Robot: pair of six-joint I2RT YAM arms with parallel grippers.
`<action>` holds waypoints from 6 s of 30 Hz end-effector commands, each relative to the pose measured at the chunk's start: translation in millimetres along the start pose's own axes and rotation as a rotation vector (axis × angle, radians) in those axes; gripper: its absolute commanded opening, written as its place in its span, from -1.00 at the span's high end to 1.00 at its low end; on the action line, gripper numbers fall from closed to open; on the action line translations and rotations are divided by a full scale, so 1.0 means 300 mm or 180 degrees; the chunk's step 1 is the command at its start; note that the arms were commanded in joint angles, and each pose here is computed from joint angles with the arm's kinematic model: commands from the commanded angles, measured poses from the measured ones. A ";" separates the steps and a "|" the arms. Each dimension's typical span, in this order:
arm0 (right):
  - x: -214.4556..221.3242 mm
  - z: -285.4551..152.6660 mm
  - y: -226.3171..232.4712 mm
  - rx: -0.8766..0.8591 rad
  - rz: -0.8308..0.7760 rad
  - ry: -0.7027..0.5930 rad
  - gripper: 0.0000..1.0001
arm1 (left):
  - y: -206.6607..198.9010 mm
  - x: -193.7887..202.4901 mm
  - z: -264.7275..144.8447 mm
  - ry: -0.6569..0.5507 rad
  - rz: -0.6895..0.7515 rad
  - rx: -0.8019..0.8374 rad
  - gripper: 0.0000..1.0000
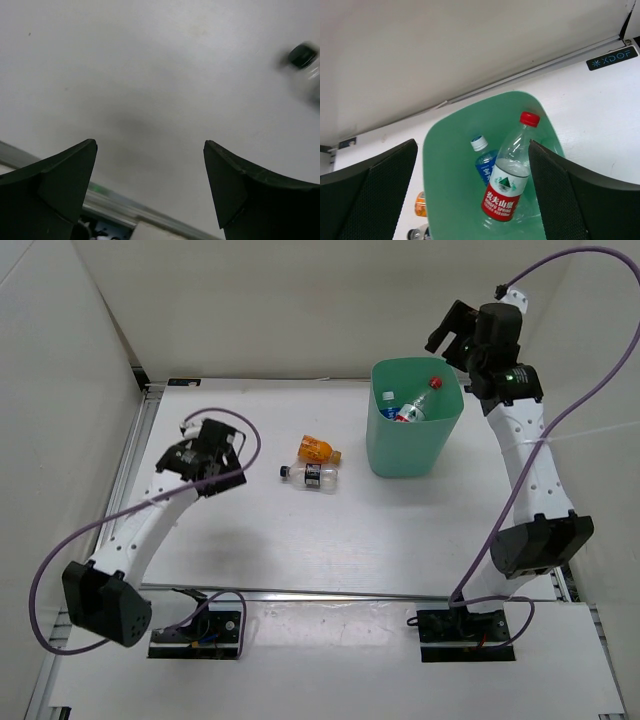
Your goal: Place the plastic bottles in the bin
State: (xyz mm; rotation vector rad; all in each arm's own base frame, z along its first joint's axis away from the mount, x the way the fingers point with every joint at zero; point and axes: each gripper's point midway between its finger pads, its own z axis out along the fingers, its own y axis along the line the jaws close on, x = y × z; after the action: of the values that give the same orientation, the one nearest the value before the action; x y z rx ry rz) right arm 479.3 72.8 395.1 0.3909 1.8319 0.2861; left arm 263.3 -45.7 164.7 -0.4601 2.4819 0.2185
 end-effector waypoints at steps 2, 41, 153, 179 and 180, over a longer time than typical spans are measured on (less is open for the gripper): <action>-0.095 -0.148 0.045 -0.0193 0.0214 -0.0208 -0.87 | -0.127 -0.130 0.002 0.0222 -0.0659 0.0360 -0.95; 0.176 -0.401 -0.172 0.0114 -0.0011 0.0086 -0.99 | -0.740 0.029 0.258 0.2020 -0.2487 0.1150 -0.98; 0.654 -0.876 -0.685 0.1606 0.0373 0.0492 -0.99 | -1.429 -0.707 -0.487 -0.0355 -0.1032 0.4279 0.14; 0.632 -0.821 -0.649 0.1507 0.0270 0.0558 -0.99 | -1.161 -0.790 -0.624 -0.0769 -0.0903 0.4157 -1.00; 0.614 -0.820 -0.646 0.1505 0.0282 0.0491 -0.99 | -1.122 -0.782 -0.557 -0.0663 -0.0995 0.4008 -1.00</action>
State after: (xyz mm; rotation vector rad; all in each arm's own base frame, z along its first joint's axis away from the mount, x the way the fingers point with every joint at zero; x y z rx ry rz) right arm 163.6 -25.9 209.3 0.8241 2.0983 -0.0724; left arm 486.1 -415.8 327.6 -0.1485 2.0108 -1.2823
